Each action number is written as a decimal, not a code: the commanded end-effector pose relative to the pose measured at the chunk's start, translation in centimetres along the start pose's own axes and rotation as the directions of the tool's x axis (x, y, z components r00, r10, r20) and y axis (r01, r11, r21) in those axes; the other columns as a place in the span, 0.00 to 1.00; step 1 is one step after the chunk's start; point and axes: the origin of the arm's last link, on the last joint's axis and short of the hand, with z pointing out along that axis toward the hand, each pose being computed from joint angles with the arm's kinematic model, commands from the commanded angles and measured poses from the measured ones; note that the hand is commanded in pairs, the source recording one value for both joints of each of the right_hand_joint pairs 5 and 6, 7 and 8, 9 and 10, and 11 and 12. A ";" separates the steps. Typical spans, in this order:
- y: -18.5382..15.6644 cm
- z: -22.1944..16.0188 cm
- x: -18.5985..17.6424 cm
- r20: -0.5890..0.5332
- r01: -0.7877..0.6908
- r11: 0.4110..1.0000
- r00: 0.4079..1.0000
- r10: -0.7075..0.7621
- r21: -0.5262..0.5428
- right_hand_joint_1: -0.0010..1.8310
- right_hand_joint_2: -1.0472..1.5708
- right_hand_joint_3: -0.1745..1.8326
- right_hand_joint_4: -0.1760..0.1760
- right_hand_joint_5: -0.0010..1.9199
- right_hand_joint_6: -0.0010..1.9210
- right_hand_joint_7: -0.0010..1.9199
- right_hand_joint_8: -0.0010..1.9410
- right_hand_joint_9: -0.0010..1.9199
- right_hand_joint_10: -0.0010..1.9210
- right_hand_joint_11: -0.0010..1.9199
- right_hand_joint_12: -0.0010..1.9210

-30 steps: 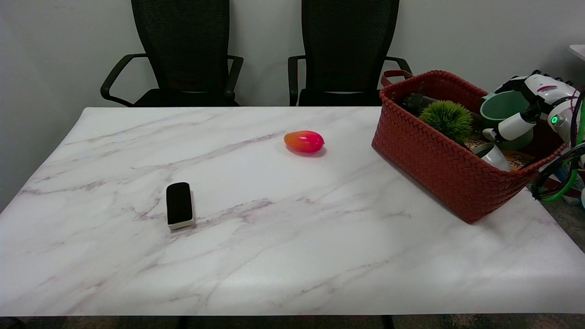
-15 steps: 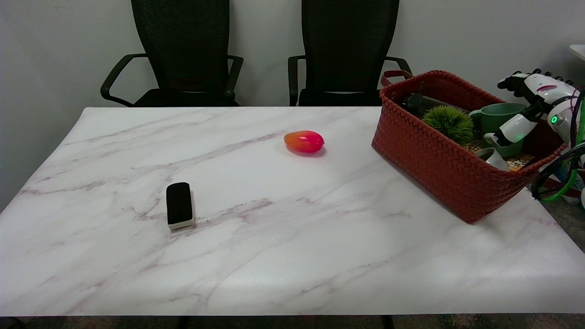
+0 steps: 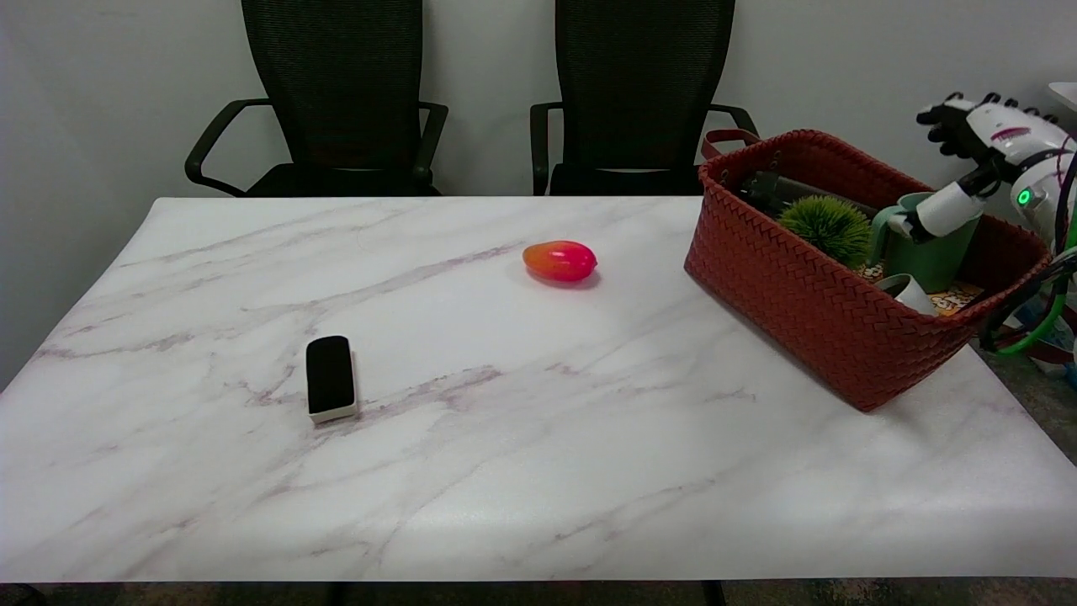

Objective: Place the green mug into the brown storage basket.

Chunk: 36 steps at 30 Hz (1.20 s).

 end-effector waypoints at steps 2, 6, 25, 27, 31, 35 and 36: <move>-7.1 -1.1 4.6 -0.116 -0.179 0.931 0.967 0.225 0.317 0.67 0.47 0.60 0.50 0.16 0.16 0.29 0.29 0.29 0.29 0.27 0.27; -9.5 -1.2 3.8 -0.075 -0.223 0.888 0.959 0.274 0.403 0.67 0.48 0.60 0.50 0.16 0.16 0.30 0.30 0.29 0.29 0.28 0.28; -14.6 -3.9 -4.9 0.197 -0.435 0.693 0.895 0.399 0.575 0.66 0.51 0.59 0.50 0.17 0.17 0.36 0.36 0.29 0.29 0.28 0.28; -14.1 -4.2 -5.5 0.198 -0.434 0.687 0.896 0.397 0.582 0.67 0.51 0.59 0.50 0.15 0.15 0.37 0.36 0.29 0.29 0.28 0.28; -12.4 -4.4 -6.9 0.199 -0.446 0.676 0.889 0.413 0.587 0.67 0.51 0.59 0.50 0.12 0.12 0.37 0.37 0.28 0.28 0.27 0.27; -10.9 -5.2 -9.0 0.214 -0.457 0.652 0.882 0.420 0.605 0.67 0.51 0.58 0.50 0.10 0.10 0.37 0.37 0.32 0.32 0.28 0.28; -10.8 -5.3 -9.5 0.222 -0.461 0.647 0.880 0.419 0.607 0.67 0.51 0.58 0.50 0.10 0.10 0.37 0.37 0.33 0.33 0.29 0.29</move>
